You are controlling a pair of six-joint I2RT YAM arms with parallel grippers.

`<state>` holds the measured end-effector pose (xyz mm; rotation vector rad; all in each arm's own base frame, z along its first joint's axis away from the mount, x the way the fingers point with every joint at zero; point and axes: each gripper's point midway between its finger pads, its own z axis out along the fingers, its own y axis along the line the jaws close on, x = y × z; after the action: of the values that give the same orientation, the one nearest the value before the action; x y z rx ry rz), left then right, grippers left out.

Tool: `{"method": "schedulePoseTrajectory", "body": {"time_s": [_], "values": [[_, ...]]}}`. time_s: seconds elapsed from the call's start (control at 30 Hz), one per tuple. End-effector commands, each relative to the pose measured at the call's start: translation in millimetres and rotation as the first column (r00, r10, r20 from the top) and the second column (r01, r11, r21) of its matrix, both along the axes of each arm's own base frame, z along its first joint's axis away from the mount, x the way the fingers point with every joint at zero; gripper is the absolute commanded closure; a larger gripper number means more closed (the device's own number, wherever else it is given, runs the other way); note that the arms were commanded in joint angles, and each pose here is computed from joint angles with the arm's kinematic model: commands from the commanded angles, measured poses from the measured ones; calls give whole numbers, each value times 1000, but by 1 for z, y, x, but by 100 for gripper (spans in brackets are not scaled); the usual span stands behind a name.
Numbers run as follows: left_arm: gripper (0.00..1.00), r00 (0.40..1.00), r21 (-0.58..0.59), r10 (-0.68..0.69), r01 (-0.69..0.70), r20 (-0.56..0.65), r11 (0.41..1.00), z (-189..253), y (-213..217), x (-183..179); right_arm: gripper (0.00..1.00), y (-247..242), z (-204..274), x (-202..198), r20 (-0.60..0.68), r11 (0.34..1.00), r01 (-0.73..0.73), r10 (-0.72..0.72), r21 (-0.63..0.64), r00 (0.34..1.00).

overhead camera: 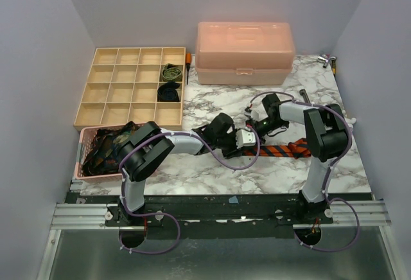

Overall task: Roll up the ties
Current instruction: Roll the tie at the center of the board.

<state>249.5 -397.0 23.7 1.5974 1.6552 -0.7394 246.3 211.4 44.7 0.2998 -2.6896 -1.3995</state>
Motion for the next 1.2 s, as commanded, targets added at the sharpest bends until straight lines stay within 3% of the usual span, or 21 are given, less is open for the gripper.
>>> {"method": "schedulePoseTrajectory", "body": {"time_s": [0.0,0.4,0.73,0.83,1.0,1.17], "values": [[51,994,234,8,16,-105,972,-68,53,-30,100,-15,-26,-12,-68,997,-7,2,-71,998],[40,996,132,-37,47,-81,990,-54,43,-29,100,-42,-49,-7,-156,991,78,-94,-107,983],[34,996,15,-85,85,-25,996,-30,23,-24,100,-49,-64,-13,-176,989,58,-83,-139,981],[35,996,-3,-83,83,-22,997,-25,15,-19,100,-49,-65,-12,-172,989,53,-76,-137,982],[48,995,4,-86,86,-42,996,-25,11,-17,100,-47,-57,-8,-141,991,53,-70,-119,988],[47,995,-13,-91,91,-47,996,-17,10,-19,100,-46,-54,-7,-121,993,50,-63,-109,991]]}}
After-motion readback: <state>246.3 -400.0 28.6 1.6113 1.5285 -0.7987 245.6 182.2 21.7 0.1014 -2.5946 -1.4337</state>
